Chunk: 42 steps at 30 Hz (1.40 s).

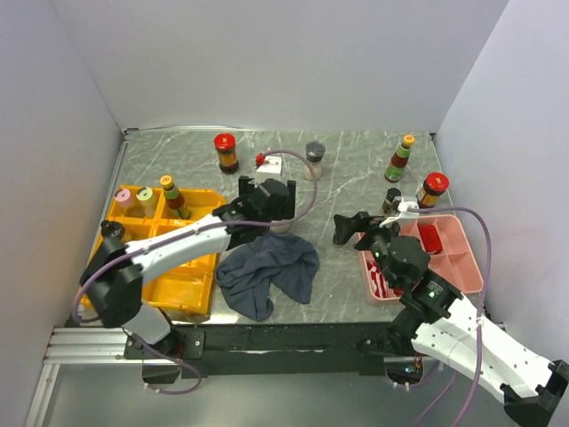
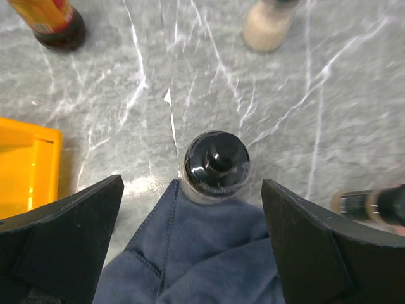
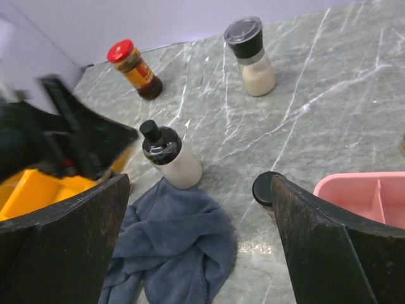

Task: Organize the condiment bottles
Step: Place the bottle in the storage box.

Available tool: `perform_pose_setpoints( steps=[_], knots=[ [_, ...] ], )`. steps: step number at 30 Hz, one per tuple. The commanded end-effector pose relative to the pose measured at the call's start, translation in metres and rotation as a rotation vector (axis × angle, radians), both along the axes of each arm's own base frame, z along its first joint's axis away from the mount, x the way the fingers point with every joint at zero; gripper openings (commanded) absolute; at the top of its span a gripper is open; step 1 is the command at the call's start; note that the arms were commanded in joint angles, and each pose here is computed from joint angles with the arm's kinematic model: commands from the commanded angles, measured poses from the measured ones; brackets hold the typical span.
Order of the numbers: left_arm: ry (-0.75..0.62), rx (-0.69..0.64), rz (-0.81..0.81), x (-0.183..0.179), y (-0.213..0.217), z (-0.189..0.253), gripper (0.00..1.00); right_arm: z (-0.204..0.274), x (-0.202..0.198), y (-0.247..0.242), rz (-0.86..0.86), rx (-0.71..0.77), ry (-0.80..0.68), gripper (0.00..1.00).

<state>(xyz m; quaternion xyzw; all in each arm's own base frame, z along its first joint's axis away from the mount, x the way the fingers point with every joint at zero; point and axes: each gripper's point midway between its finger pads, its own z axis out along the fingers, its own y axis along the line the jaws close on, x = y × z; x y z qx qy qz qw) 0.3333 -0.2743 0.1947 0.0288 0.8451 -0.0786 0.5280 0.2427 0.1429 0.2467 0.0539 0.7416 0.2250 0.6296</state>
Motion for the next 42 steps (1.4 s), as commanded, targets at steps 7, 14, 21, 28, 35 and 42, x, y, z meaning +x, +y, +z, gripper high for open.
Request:
perform_pose_setpoints(
  steps=[7,14,21,28,35,42],
  knots=[
    [0.108,0.037,-0.114,0.028,-0.03,-0.04,0.88,0.024,0.003,-0.008,-0.05,0.073,-0.073,1.0],
    [0.141,0.087,-0.133,0.041,-0.038,-0.064,0.78,0.027,0.002,-0.009,-0.045,0.076,-0.084,1.0],
    [0.132,0.082,-0.061,0.04,-0.025,-0.051,0.29,0.026,0.002,-0.006,-0.034,0.073,-0.079,1.0],
    [0.056,0.092,0.269,0.048,0.026,0.002,0.01,0.024,0.003,-0.001,-0.016,0.065,-0.07,1.0],
    [-0.04,0.059,0.54,0.036,0.088,0.058,0.01,0.024,0.002,-0.002,-0.014,0.065,-0.073,1.0],
    [-0.046,0.035,0.763,0.021,0.162,0.065,0.01,0.023,0.003,0.003,0.001,0.062,-0.064,1.0]
  ],
)
